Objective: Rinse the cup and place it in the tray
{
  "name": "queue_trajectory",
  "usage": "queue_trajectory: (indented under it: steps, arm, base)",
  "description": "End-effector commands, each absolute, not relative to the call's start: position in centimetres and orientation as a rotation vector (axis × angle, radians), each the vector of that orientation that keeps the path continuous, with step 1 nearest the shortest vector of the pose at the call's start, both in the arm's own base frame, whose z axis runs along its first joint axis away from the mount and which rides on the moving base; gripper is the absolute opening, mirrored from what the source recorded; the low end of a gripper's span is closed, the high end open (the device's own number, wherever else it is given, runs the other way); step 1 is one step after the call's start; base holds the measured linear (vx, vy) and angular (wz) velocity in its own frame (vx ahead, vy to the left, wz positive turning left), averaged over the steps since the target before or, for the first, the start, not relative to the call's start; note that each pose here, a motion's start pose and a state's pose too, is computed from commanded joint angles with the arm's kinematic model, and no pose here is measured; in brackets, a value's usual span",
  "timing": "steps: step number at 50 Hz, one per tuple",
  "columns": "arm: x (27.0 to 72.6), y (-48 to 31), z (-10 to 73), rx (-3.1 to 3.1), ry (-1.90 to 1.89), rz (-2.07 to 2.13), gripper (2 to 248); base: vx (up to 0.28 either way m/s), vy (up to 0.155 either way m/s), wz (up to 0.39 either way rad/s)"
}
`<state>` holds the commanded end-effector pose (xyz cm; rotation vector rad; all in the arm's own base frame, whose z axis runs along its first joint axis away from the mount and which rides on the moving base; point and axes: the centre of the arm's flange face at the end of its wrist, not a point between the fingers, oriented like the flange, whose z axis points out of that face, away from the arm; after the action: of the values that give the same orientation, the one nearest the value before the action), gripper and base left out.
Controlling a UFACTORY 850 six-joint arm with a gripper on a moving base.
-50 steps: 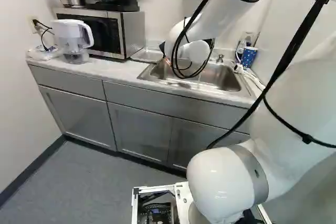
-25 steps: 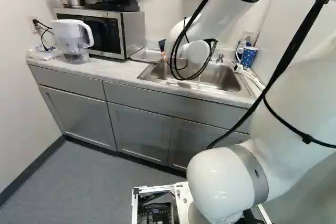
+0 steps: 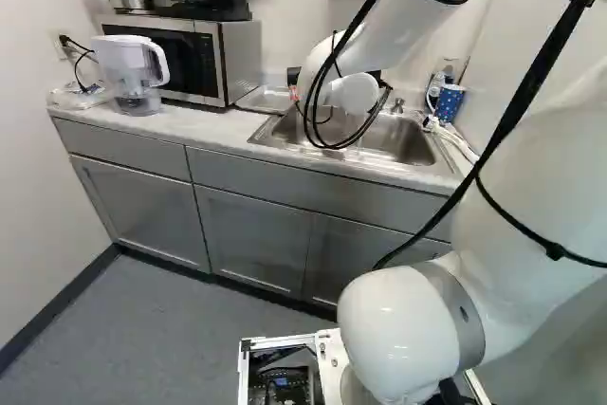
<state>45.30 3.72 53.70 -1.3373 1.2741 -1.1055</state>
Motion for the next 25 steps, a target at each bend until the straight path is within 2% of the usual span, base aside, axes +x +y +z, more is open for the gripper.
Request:
queue_trajectory:
  steps: [25]
  arm:
    - [45.3,3.72,53.7,-1.131,1.404,-0.922,120]
  base:
    - [0.0,0.0,0.0]
